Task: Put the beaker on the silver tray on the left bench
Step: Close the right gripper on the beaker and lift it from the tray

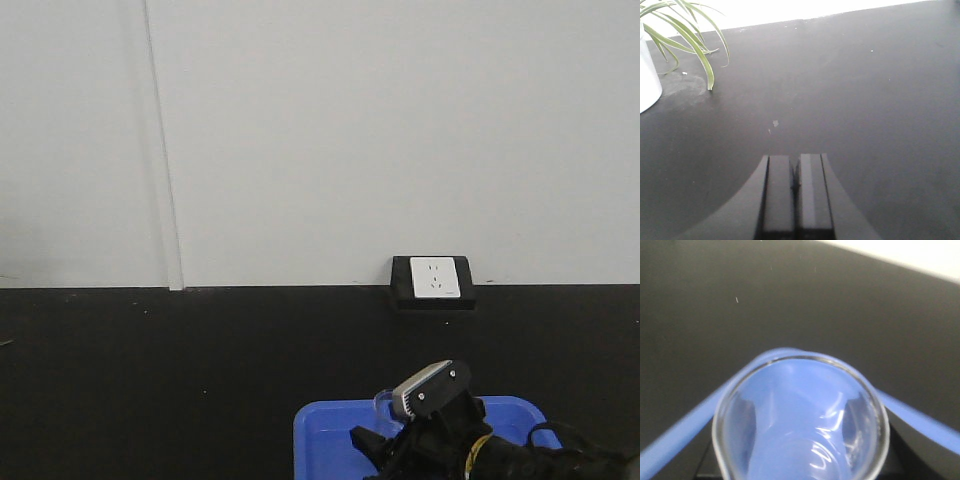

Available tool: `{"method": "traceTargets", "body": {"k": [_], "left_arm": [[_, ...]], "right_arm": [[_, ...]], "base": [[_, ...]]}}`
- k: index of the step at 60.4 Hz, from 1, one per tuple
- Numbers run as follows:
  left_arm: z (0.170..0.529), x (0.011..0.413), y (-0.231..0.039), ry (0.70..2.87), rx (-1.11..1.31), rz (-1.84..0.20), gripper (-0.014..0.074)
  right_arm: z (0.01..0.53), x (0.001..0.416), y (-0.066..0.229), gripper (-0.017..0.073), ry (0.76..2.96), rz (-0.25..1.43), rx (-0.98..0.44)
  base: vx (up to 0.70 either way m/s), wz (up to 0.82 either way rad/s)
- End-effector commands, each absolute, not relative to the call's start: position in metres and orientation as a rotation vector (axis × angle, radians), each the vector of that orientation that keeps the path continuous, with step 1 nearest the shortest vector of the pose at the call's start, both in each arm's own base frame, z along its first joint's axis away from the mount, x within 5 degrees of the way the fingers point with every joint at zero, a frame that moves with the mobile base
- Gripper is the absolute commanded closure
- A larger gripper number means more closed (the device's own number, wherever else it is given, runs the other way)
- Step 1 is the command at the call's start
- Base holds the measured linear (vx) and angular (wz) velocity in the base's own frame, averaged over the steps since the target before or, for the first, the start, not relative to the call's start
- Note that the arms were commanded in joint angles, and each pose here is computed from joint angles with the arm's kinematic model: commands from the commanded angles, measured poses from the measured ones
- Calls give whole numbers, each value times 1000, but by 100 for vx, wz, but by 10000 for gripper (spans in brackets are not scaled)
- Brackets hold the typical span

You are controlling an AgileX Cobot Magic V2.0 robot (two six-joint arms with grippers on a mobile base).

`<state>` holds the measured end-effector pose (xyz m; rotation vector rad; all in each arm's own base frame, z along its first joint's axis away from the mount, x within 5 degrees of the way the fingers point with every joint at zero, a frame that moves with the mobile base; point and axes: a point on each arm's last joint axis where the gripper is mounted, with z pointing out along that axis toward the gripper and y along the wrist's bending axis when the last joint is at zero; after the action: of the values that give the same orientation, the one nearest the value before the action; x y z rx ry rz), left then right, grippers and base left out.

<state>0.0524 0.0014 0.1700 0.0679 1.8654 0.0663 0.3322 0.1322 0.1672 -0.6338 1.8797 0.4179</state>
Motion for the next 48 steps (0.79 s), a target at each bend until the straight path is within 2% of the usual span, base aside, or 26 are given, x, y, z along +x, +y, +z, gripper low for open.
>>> {"method": "traceTargets", "body": {"k": [1, 17, 22, 33, 40, 48], "left_arm": [[171, 54, 1, 1796, 70, 56, 592], [171, 54, 1, 1796, 70, 56, 592], [171, 54, 1, 1796, 70, 56, 592], [171, 54, 1, 1796, 70, 56, 592], [171, 54, 1, 1796, 70, 56, 592], [171, 54, 1, 1796, 70, 56, 592]], "right_arm": [[220, 325, 133, 575, 1728, 427, -642], [292, 291, 120, 573, 1685, 481, -514], [322, 265, 116, 573, 1638, 504, -563], [334, 244, 119, 573, 1643, 628, -617], [327, 240, 121, 573, 1666, 585, -754], [326, 239, 122, 573, 1667, 567, -784]], "base": [[0, 0], [0, 0], [0, 0], [0, 0], [0, 0], [0, 0]]}}
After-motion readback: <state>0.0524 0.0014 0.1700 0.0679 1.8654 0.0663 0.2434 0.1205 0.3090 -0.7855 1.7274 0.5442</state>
